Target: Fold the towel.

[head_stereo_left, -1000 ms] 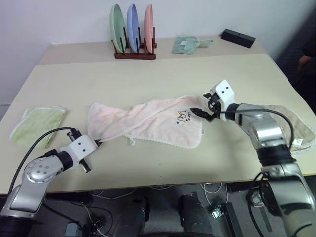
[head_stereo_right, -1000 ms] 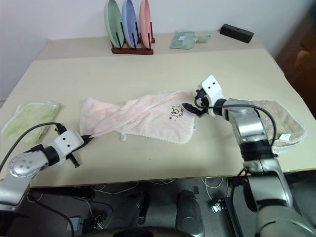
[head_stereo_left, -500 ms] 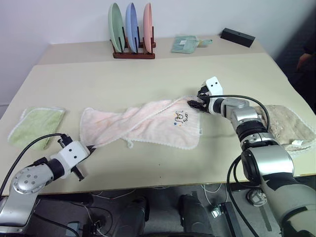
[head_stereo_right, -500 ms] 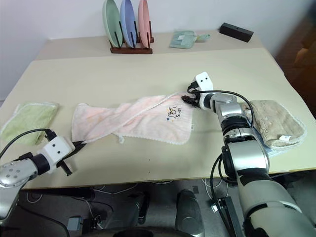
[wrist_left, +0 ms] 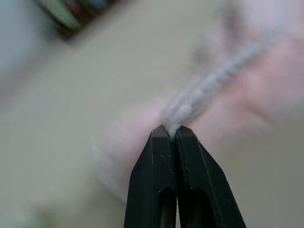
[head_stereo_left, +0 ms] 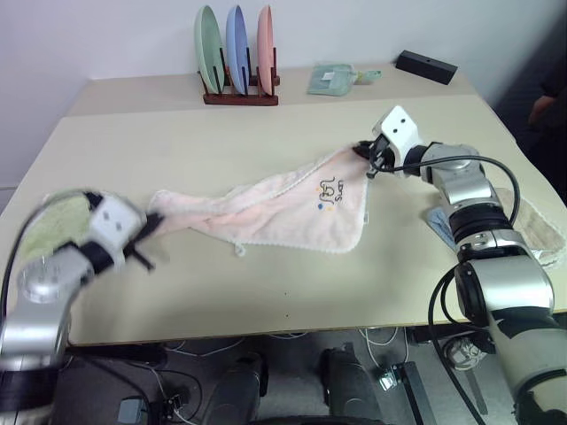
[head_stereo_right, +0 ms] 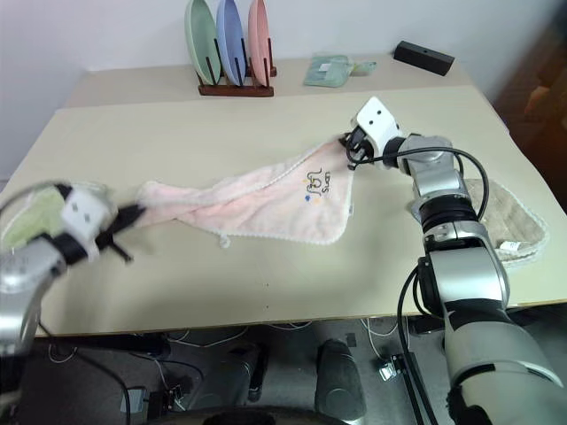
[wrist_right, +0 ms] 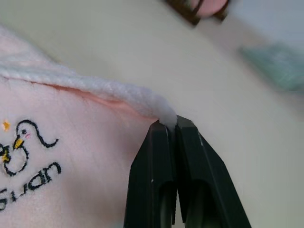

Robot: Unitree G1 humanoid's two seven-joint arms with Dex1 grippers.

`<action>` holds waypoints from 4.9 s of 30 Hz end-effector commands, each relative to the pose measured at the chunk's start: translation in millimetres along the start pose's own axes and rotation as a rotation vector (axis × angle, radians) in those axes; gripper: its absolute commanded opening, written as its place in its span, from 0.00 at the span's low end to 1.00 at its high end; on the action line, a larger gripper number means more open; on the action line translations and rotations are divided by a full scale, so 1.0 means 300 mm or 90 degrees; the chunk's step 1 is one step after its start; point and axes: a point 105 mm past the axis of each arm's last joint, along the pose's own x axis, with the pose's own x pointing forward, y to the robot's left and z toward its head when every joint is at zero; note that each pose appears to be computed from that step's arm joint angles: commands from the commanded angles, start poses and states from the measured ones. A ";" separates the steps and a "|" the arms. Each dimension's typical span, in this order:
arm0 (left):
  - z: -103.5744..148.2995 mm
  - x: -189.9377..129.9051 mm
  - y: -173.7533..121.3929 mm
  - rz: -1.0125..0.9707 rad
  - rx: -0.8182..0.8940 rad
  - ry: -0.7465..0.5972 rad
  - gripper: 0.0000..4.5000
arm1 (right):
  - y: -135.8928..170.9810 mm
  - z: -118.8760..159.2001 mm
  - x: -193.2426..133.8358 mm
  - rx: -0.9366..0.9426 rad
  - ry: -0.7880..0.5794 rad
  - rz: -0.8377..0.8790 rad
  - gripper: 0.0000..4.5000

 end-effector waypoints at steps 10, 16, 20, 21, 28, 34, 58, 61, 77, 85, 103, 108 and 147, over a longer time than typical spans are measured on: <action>0.332 0.087 0.424 0.218 0.029 -0.187 0.00 | -0.217 0.480 -0.155 -0.191 -0.246 -0.110 0.01; 0.127 -0.040 0.230 0.074 -0.012 -0.097 0.00 | 0.021 0.261 -0.200 -0.135 -0.192 0.115 0.01; -0.014 -0.177 0.067 -0.022 -0.048 0.025 0.00 | 0.166 0.106 -0.311 -0.050 -0.096 0.234 0.01; -0.037 -0.208 0.041 -0.036 -0.061 0.050 0.00 | 0.189 0.085 -0.336 -0.030 -0.077 0.252 0.01; -0.138 -0.411 -0.081 -0.113 -0.157 0.200 0.00 | 0.322 -0.035 -0.545 0.090 0.052 0.376 0.01; -0.154 -0.435 -0.123 -0.149 -0.174 0.238 0.00 | 0.344 -0.086 -0.572 0.102 0.094 0.365 0.01; -0.277 -0.097 -0.024 -0.100 -0.112 0.207 0.06 | 0.194 -0.199 -0.270 0.071 0.068 0.165 0.00; -0.276 -0.107 -0.015 -0.081 -0.132 0.201 0.29 | 0.169 -0.196 -0.274 0.082 0.068 0.134 0.21; 0.007 -0.063 -0.056 -0.040 -0.107 -0.006 0.85 | 0.188 -0.108 -0.530 0.318 0.010 -0.003 0.99; -0.029 -0.035 -0.227 -0.147 -0.066 0.041 0.85 | 0.413 -0.170 -0.574 0.507 0.055 -0.009 0.99; 0.183 -0.043 -0.602 -0.434 -0.112 -0.112 0.85 | 0.560 -0.235 -0.518 0.821 0.101 -0.103 0.99; 0.203 -0.032 -0.659 -0.463 -0.120 -0.122 0.85 | 0.525 -0.270 -0.424 0.944 0.094 -0.196 0.99; 0.155 -0.001 -0.637 -0.388 -0.154 -0.092 0.85 | 0.622 0.075 -0.204 0.320 0.068 0.174 0.01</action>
